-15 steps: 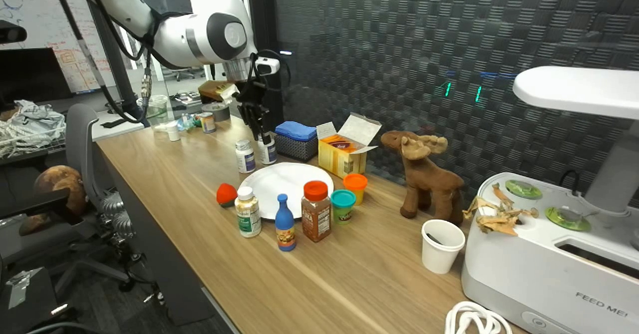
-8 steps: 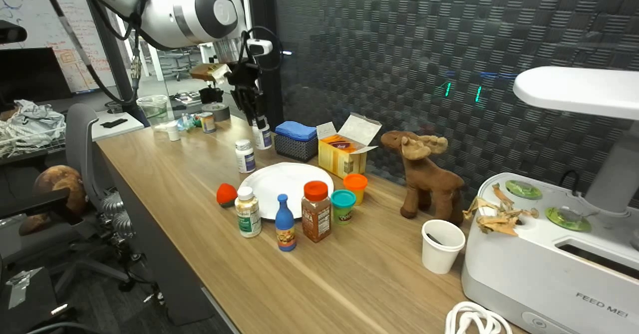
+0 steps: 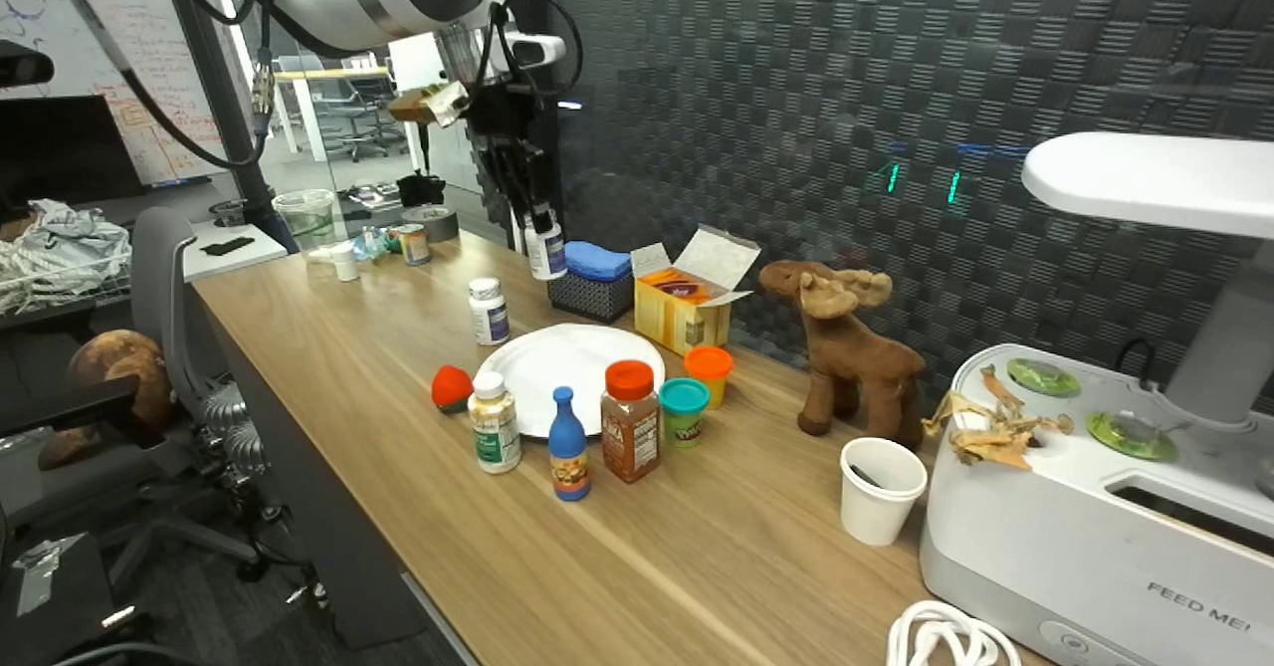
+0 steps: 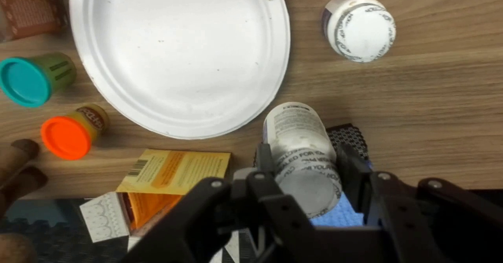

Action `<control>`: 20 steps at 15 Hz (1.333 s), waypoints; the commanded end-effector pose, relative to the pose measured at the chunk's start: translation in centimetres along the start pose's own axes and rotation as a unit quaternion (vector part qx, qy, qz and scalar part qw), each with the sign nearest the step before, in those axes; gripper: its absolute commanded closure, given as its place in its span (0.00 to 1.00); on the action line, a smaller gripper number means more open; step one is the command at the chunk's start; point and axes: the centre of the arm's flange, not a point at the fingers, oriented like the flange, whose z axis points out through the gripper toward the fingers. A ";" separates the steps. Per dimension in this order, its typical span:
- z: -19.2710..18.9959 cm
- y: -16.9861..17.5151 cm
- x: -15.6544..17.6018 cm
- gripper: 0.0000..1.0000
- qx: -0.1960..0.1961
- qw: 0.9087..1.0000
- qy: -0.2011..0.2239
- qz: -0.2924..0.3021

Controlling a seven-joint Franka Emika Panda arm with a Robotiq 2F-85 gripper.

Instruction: Place the bottles and orange plush toy on the white plate

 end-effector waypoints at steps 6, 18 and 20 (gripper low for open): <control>6.2 5.3 -2.3 0.80 -0.029 0.995 -0.047 0.082; 9.7 7.0 -2.0 0.80 -0.011 0.988 -0.009 0.153; 9.4 6.9 -1.8 0.80 -0.005 0.987 -0.002 0.162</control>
